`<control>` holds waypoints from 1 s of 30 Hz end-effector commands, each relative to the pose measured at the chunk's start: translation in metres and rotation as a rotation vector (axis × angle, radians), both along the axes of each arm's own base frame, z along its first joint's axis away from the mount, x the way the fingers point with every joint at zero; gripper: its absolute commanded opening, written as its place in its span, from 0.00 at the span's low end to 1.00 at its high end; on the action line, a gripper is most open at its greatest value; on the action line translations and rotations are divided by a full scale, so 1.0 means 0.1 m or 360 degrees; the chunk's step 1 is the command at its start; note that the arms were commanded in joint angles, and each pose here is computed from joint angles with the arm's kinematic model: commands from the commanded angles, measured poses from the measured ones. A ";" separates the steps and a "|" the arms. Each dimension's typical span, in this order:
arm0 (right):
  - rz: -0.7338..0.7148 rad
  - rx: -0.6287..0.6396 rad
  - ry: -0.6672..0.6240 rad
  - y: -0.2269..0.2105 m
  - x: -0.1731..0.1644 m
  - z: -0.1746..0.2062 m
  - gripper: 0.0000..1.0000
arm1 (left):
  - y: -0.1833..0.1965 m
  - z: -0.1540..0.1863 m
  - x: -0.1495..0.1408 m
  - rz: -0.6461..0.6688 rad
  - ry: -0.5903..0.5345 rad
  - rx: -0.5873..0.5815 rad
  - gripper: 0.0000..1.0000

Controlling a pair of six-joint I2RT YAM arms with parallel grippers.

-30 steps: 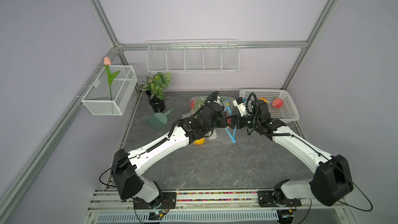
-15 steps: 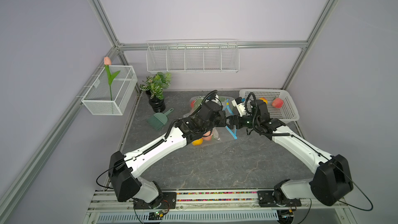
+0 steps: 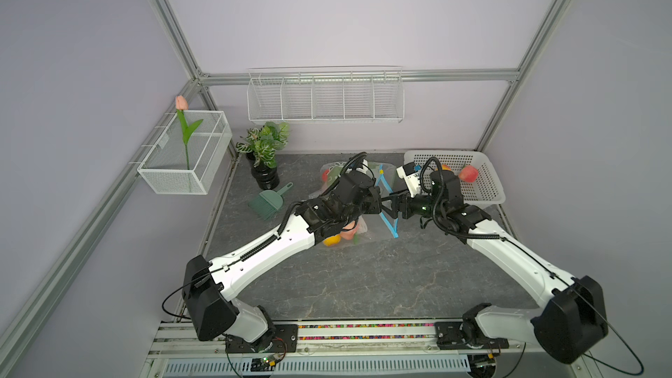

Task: Place the peach in a zip-top bag and seal the zipper
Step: Place the peach in the zipper food storage bag, then pick up the peach from the basket.

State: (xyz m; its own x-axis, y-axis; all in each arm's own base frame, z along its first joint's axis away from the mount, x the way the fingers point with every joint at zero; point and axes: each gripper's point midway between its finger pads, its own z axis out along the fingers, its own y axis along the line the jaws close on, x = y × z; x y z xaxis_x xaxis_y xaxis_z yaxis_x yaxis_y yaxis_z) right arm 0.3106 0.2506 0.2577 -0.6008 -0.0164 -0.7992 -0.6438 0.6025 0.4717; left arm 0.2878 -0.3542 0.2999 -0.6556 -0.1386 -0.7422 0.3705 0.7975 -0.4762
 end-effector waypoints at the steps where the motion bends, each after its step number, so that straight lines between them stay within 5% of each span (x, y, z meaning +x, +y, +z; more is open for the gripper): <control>1: -0.0113 0.0012 -0.0189 -0.12 0.02 0.18 0.85 | 0.06 0.01 -0.01 0.0030 -0.0011 0.0003 0.00; 9: -0.0631 -0.0157 -0.0366 -0.72 0.15 0.35 0.85 | 0.08 0.00 -0.01 0.0038 -0.0015 0.0015 0.00; 15: -0.1044 -0.0368 -0.0283 -1.33 0.29 0.22 0.86 | 0.10 0.02 -0.02 0.0043 -0.0024 0.0014 0.00; 30: -0.1303 -0.0554 0.0173 -2.34 1.18 -0.39 0.86 | 0.15 0.05 -0.02 0.0052 -0.0047 0.0027 0.00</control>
State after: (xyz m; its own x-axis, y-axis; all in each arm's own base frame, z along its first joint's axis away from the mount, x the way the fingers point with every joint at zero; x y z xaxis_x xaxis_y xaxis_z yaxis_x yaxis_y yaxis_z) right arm 0.4183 0.0236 0.2326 -0.5589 0.2087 -0.8025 0.0827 0.9770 0.1964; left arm 0.2880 -0.3457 0.2981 -0.6440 -0.1432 -0.7515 0.3564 0.8131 -0.4603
